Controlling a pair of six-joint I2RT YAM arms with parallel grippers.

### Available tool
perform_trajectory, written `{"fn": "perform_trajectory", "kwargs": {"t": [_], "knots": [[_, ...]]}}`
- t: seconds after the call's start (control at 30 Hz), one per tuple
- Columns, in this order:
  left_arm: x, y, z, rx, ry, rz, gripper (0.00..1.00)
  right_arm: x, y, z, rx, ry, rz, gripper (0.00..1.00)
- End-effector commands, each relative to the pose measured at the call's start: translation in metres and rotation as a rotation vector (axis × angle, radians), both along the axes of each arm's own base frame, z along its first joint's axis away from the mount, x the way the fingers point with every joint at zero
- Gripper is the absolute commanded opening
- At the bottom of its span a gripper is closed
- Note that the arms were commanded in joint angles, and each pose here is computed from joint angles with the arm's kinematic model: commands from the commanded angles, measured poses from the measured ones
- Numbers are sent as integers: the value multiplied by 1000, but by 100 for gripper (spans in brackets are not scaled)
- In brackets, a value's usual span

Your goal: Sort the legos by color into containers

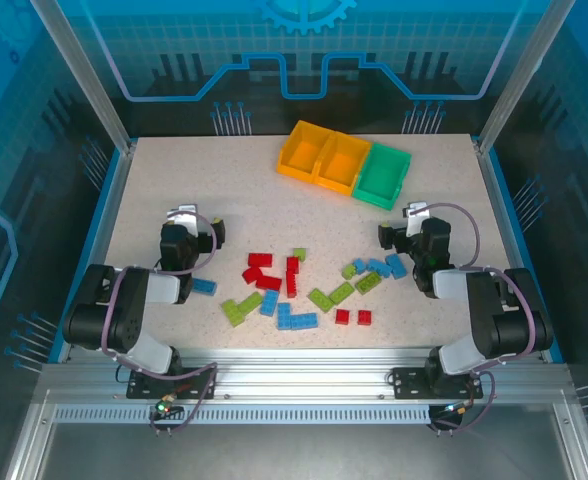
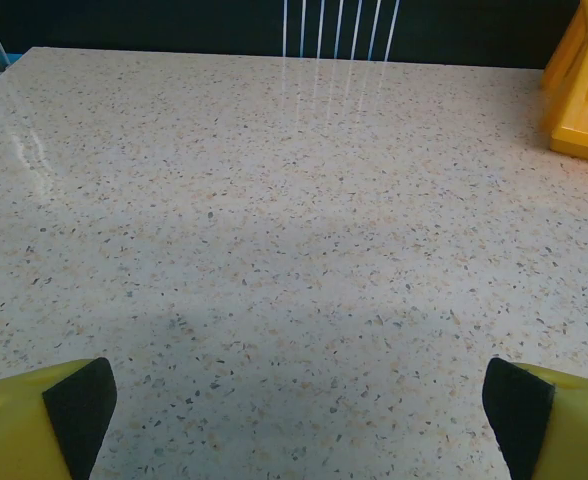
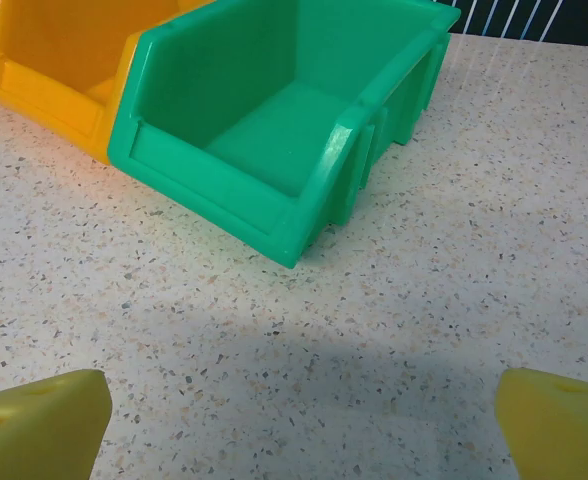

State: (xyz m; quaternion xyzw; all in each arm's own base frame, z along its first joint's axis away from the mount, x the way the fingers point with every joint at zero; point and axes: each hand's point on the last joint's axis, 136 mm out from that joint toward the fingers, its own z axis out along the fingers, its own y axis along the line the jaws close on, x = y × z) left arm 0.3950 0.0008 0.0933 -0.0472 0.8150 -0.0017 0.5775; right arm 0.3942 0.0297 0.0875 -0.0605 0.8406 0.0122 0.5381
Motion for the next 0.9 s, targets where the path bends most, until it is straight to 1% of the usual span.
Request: {"fn": "perform_trajectory", "kwargs": {"t": [0.0, 0.5, 0.6, 0.63, 0.7, 0.73, 0.77, 0.8, 0.87], "knots": [[2, 1, 2, 0, -7, 2, 99, 3, 0, 6, -8, -31, 5, 100], [2, 0, 1, -1, -3, -5, 99, 3, -1, 6, -1, -29, 9, 100], [2, 0, 1, -1, -4, -6, 99, 7, -4, 14, -3, -18, -16, 100], [3, 0, 2, 1, -7, -4, 99, 9, -7, 20, -7, -2, -37, 98], [3, 5, 7, 5, 3, 23, 99, 14, -17, 34, 17, 106, -106, 96], [4, 5, 15, 5, 3, 28, 99, 12, -19, 37, 41, 159, -120, 95], [5, 4, 25, 6, 27, 26, 99, 11, -18, 43, 66, 201, -125, 92], [2, 5, 27, -14, 96, 51, 99, 12, -18, 51, 88, 221, -137, 92], [-3, 5, 40, -140, 204, 120, 99, 16, -17, 59, 133, 275, -163, 92]]}}
